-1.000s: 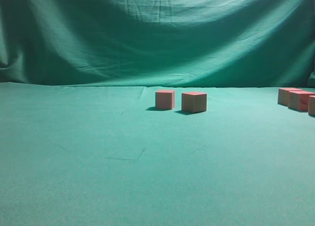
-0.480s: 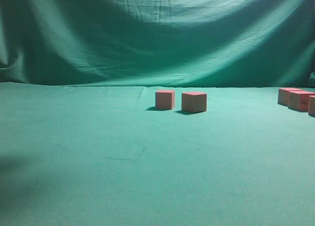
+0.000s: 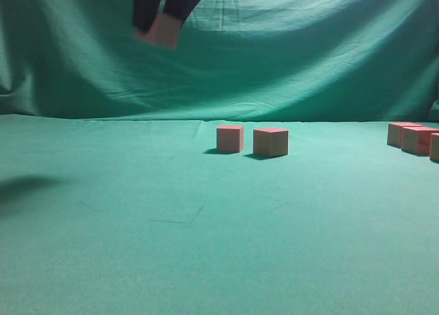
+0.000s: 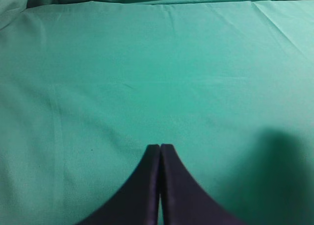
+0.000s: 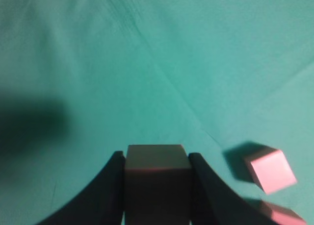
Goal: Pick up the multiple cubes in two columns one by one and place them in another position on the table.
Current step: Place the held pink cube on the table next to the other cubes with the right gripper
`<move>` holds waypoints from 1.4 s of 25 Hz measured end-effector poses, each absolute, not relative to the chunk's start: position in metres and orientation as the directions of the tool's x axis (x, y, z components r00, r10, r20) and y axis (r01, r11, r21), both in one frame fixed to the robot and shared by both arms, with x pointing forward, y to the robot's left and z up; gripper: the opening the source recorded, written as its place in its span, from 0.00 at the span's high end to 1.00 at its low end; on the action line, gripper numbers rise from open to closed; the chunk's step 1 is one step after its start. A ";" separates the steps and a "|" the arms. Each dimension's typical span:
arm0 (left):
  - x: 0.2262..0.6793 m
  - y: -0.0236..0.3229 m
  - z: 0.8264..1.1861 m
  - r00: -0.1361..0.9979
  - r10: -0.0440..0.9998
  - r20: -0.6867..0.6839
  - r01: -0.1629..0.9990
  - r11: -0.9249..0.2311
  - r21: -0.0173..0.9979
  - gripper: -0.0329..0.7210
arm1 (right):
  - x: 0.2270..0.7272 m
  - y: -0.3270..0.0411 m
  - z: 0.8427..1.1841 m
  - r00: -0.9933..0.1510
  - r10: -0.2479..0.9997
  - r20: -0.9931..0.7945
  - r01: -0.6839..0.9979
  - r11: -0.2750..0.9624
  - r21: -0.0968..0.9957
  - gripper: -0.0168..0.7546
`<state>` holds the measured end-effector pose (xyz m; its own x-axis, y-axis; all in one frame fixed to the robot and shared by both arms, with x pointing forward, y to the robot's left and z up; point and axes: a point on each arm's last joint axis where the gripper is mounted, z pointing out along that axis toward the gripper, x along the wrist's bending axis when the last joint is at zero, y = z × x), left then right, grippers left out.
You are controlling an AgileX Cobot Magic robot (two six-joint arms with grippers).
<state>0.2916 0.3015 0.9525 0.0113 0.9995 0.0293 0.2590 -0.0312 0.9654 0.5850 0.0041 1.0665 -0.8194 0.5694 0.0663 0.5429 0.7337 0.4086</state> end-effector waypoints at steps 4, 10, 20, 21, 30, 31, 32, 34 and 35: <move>0.292 0.301 0.953 0.011 1.000 0.029 0.259 -0.031 0.965 0.96 | 0.595 0.030 1.042 -0.785 0.619 0.039 0.587 0.722 0.366 0.63; 0.292 0.301 0.953 0.011 1.000 0.029 0.259 -0.031 0.965 0.96 | 0.610 0.042 1.014 -0.689 0.723 0.037 0.690 0.640 0.339 0.63; 0.292 0.301 0.953 0.011 1.000 0.029 0.259 -0.031 0.965 0.96 | 0.626 0.037 0.981 -0.529 0.846 -0.065 0.800 0.523 0.294 0.63; 0.292 0.301 0.953 0.011 1.000 0.029 0.259 -0.031 0.965 0.96 | 0.627 0.037 0.977 -0.519 0.852 -0.073 0.806 0.516 0.290 0.63; 0.292 0.301 0.953 0.011 1.000 0.029 0.259 -0.031 0.965 0.96 | 0.631 0.034 0.967 -0.556 0.819 -0.141 0.775 0.572 0.271 0.63; 0.292 0.301 0.953 0.011 1.000 0.029 0.259 -0.031 0.965 0.96 | 0.631 0.034 0.967 -0.555 0.819 -0.143 0.774 0.572 0.271 0.63; 0.292 0.301 0.953 0.011 1.000 0.029 0.259 -0.031 0.965 0.96 | 0.631 0.034 0.967 -0.546 0.825 -0.143 0.780 0.564 0.273 0.63; 0.292 0.301 0.953 0.011 1.000 0.029 0.259 -0.031 0.965 0.96 | 0.631 0.034 0.966 -0.523 0.842 -0.136 0.796 0.539 0.277 0.63; 0.292 0.301 0.953 0.011 1.000 0.029 0.259 -0.031 0.965 0.96 | 0.632 0.034 0.965 -0.515 0.847 -0.135 0.801 0.531 0.276 0.63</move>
